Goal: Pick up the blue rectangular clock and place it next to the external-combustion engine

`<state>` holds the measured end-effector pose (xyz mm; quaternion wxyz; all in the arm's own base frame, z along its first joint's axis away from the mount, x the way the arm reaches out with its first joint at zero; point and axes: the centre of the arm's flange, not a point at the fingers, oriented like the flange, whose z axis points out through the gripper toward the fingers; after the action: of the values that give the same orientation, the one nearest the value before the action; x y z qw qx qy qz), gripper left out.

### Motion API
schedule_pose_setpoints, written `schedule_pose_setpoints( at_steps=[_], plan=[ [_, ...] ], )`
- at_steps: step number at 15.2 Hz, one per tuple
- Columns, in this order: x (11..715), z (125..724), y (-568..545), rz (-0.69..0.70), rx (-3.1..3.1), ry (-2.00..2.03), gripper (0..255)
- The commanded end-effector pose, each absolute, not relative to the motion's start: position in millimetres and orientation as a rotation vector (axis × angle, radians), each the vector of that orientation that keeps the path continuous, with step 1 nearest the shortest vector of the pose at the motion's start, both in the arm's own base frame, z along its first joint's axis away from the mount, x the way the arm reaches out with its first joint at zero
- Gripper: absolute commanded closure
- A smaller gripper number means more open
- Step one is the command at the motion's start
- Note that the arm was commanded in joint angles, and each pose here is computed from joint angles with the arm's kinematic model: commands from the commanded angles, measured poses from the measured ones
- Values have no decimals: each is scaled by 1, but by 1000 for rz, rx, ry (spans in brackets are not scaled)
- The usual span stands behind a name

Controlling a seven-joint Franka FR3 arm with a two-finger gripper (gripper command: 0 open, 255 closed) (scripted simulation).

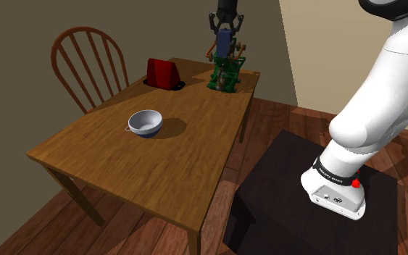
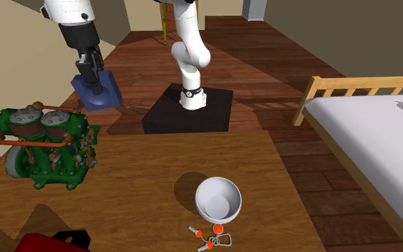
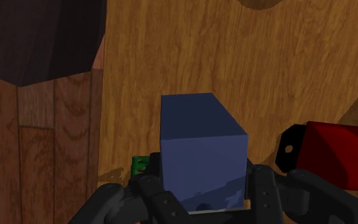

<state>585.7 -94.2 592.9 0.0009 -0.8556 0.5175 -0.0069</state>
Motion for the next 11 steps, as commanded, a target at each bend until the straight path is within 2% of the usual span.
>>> schedule_pose_setpoints(
  at_steps=[1,11],
  plan=[
    [585,581,-95,-23,-2686,1625,255],
    [585,528,-95,-23,-2686,1625,255]
  ],
)
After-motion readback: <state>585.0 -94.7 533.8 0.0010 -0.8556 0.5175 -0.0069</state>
